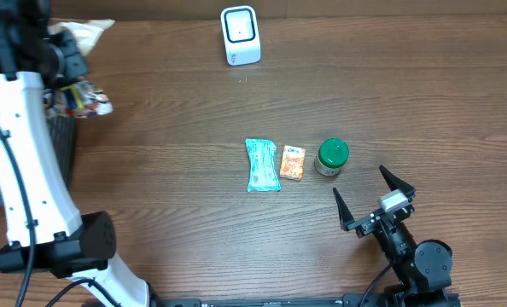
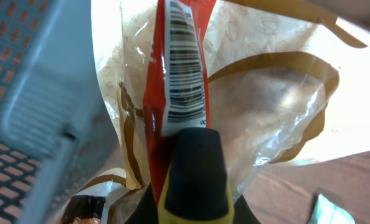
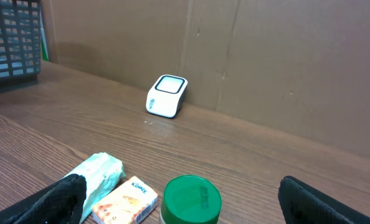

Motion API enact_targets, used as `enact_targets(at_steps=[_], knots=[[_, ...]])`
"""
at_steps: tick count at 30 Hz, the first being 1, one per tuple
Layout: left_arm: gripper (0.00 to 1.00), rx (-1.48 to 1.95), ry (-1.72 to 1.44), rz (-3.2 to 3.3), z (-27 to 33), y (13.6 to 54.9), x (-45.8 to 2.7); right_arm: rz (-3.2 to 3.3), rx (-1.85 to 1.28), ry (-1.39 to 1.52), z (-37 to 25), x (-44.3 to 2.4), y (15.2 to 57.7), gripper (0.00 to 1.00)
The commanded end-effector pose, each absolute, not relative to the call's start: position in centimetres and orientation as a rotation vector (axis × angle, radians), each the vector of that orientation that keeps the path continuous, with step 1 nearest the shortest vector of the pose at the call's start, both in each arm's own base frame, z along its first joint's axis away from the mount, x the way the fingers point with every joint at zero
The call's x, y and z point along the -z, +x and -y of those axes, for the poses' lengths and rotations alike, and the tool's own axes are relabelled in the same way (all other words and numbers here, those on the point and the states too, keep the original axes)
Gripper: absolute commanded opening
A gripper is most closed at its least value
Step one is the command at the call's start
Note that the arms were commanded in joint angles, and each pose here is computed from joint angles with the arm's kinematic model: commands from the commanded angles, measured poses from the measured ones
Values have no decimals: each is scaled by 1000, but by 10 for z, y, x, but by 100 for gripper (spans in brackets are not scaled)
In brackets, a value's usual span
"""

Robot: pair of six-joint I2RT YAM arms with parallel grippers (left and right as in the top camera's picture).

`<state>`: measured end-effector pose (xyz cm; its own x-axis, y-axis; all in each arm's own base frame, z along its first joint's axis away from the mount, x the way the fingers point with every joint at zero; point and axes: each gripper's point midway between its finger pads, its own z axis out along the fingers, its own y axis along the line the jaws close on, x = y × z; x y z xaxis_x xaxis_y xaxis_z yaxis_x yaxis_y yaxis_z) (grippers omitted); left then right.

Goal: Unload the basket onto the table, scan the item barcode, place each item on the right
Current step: 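Carry the gold snack bag out and set it left of the green pack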

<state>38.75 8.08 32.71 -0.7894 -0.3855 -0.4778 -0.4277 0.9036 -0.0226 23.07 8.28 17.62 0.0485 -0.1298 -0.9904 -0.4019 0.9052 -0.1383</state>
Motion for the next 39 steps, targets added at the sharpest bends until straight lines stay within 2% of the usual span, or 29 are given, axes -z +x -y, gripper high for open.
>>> enact_targets(at_steps=[1,7,14,21,31,34,35,37,39], knots=[[4,-174,-593,-2584,-63,384,-326,-1518,-205,-427,-81,-175,232,100],[4,-160,-571,-2727,-19,383,-280,-1518,-205,-427,-81,-175,232,100],[4,-204,-473,-2901,24,381,-184,-1518,-205,-427,-81,-175,232,100],[4,-225,-412,-3002,47,359,-87,-1518,-205,-427,-81,-175,232,100],[5,-147,-426,-3041,53,337,-25,-1518,-205,-427,-81,-175,232,100],[17,-147,-426,-3040,53,334,-17,-1518,-205,-427,-81,-175,232,100],[28,-148,-426,-3042,52,333,-15,-1518,-205,-427,-81,-175,232,100],[42,-150,-414,-3046,52,332,-14,-1518,-205,-427,-81,-175,232,100],[45,-149,-388,-3047,52,333,-14,-1518,-205,-427,-81,-175,232,100]])
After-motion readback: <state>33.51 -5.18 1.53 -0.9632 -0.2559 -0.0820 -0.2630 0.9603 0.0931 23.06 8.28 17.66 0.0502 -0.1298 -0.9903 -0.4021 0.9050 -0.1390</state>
